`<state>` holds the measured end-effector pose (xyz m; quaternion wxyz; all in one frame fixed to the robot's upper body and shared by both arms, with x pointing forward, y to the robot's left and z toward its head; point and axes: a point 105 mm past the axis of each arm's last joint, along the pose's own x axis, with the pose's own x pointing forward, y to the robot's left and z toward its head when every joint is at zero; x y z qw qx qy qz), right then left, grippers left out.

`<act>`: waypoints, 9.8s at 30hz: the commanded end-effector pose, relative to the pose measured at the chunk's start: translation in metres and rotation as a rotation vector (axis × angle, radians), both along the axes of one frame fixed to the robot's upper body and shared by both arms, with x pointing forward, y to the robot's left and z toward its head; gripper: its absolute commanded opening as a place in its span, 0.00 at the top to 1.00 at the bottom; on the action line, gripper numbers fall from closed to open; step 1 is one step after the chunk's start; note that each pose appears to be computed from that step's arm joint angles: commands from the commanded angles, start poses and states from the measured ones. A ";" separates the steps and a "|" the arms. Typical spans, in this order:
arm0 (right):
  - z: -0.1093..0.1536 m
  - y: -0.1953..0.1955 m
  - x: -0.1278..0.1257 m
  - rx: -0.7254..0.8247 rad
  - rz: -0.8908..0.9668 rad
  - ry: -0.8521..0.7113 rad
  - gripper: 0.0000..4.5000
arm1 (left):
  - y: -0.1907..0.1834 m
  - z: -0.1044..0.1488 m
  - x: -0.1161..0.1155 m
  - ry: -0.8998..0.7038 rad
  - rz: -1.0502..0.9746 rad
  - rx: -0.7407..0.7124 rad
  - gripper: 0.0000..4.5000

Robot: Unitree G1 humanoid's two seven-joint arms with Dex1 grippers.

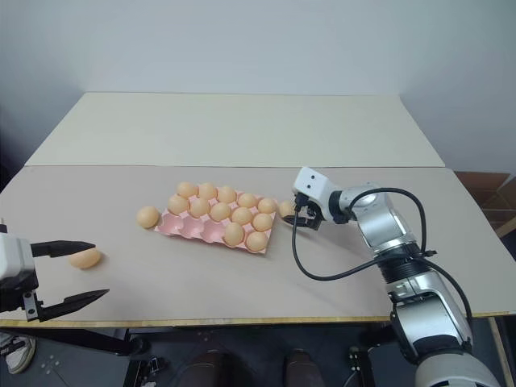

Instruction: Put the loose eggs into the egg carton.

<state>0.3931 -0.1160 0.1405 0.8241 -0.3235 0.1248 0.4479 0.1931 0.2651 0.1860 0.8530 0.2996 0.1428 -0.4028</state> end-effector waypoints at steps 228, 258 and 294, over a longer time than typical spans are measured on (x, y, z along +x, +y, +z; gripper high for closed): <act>0.061 0.026 -0.133 0.075 0.206 -0.041 0.00 | 0.062 -0.021 0.057 -0.188 0.414 -0.184 0.00; 0.064 0.014 -0.140 0.086 0.048 -0.061 0.00 | 0.003 -0.046 0.181 -0.215 0.382 -0.442 0.00; 0.063 0.015 -0.134 0.081 0.048 -0.067 0.00 | 0.029 -0.059 0.177 -0.247 0.475 -0.338 0.64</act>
